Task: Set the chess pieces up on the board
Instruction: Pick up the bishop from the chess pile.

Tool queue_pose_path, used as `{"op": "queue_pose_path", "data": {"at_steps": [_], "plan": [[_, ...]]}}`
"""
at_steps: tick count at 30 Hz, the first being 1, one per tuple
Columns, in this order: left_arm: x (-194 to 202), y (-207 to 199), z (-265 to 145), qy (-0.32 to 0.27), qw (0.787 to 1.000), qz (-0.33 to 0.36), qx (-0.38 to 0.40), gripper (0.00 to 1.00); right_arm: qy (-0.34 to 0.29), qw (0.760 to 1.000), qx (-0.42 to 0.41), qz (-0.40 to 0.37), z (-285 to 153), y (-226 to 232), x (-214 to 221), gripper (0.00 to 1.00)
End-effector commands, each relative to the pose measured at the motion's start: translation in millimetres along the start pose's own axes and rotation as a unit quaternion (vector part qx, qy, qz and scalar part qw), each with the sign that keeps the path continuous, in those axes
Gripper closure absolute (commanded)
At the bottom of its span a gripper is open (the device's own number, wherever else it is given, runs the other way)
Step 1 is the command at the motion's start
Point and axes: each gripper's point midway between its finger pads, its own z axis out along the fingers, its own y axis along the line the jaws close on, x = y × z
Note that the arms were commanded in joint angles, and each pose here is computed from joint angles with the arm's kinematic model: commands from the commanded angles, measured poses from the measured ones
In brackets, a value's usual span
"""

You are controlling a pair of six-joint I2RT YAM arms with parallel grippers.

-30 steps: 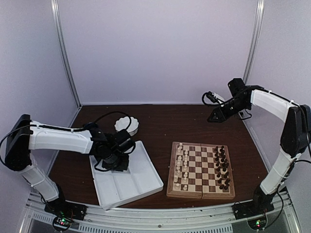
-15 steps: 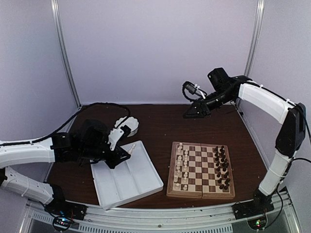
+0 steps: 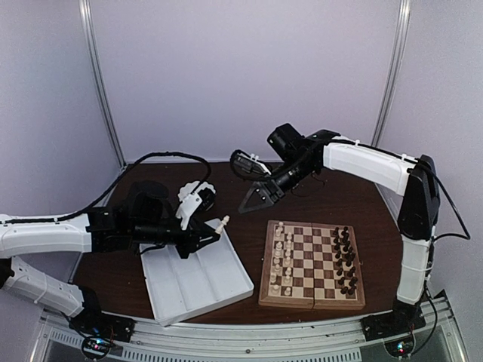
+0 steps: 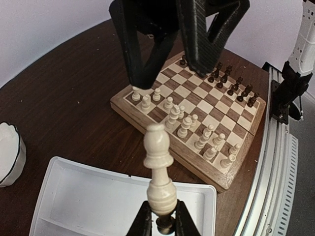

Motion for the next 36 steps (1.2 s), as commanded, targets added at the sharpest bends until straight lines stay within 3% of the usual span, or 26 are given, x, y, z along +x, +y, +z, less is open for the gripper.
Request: {"op": "queue_pose_path", "data": {"at_steps": [1,20,29,36], "plan": [[-27.5,-10.2,-1.3,-0.044,0.999,0.021,0.022,0.93,-0.01,0.999,-0.037,-0.015,3.4,28.2,-12.9,0.49],[-35.9,-17.4,0.9,-0.047,0.998,0.023,0.039,0.93,0.02,1.0,0.013,-0.005,30.5,9.3,-5.6,0.57],[-33.7,-15.4,2.4,-0.042,0.998,0.024,0.033,0.93,0.023,1.0,0.002,-0.005,33.4,11.2,-3.5,0.75],[-33.5,-11.2,3.5,-0.042,0.999,0.022,0.021,0.93,0.03,1.0,-0.002,-0.004,37.0,15.1,2.1,0.7]]}}
